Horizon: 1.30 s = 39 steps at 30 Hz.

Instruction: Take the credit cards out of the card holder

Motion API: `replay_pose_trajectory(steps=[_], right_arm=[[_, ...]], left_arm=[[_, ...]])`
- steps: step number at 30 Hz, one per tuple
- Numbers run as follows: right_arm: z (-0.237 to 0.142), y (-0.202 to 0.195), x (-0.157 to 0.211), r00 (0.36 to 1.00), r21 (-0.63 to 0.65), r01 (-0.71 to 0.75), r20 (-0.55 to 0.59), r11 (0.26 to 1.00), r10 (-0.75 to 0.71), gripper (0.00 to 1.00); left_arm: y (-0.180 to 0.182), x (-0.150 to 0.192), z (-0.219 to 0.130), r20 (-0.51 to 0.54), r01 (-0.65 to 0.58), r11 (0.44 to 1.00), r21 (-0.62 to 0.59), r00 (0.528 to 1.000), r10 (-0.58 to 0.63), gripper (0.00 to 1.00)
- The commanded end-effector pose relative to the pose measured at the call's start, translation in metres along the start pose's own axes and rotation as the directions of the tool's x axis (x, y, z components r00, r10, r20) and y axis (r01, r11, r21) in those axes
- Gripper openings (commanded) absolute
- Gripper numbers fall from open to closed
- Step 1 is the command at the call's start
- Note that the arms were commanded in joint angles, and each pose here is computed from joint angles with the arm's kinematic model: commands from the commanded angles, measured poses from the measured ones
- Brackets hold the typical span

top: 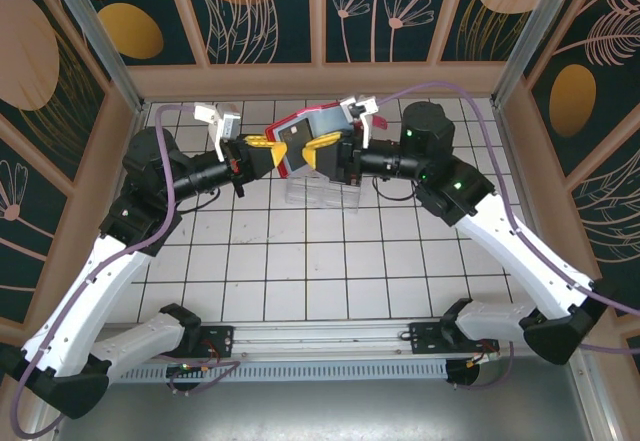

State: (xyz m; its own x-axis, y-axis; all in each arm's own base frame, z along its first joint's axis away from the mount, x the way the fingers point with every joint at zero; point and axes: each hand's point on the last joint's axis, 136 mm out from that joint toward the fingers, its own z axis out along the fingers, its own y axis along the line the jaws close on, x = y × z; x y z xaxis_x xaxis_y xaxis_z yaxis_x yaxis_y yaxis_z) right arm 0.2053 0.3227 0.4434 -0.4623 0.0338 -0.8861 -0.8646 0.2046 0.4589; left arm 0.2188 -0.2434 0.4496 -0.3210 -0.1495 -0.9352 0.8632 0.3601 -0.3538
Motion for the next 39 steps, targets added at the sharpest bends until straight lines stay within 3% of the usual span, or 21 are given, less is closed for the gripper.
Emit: replay_pose_trajectory(steps=[1,13,22,31,39], right_arm=[[-0.014,0.007,-0.018,0.998,0.015,0.05,0.037,0.999,-0.051,0.25],[-0.02,0.009,-0.024,0.997,0.038,0.061,0.036,0.997,-0.062,0.25],[-0.025,0.006,-0.029,0.995,0.076,0.072,0.064,0.995,-0.076,0.34],[-0.021,0.029,-0.018,0.998,-0.083,0.067,0.015,0.994,-0.066,0.33],[-0.024,0.04,-0.011,0.997,-0.145,0.079,-0.006,0.986,-0.081,0.3]], left_arm=[[-0.022,-0.009,-0.005,0.029,-0.039,0.995,0.087,0.999,0.036,0.0],[-0.03,-0.008,-0.004,0.01,-0.033,0.99,0.139,0.999,0.032,0.0],[-0.034,-0.01,-0.006,0.017,-0.04,0.988,0.152,0.999,0.037,0.0],[-0.035,-0.014,-0.006,0.019,-0.033,0.987,0.155,0.999,0.031,0.0],[-0.034,-0.013,-0.006,0.021,-0.031,0.989,0.148,0.999,0.028,0.0]])
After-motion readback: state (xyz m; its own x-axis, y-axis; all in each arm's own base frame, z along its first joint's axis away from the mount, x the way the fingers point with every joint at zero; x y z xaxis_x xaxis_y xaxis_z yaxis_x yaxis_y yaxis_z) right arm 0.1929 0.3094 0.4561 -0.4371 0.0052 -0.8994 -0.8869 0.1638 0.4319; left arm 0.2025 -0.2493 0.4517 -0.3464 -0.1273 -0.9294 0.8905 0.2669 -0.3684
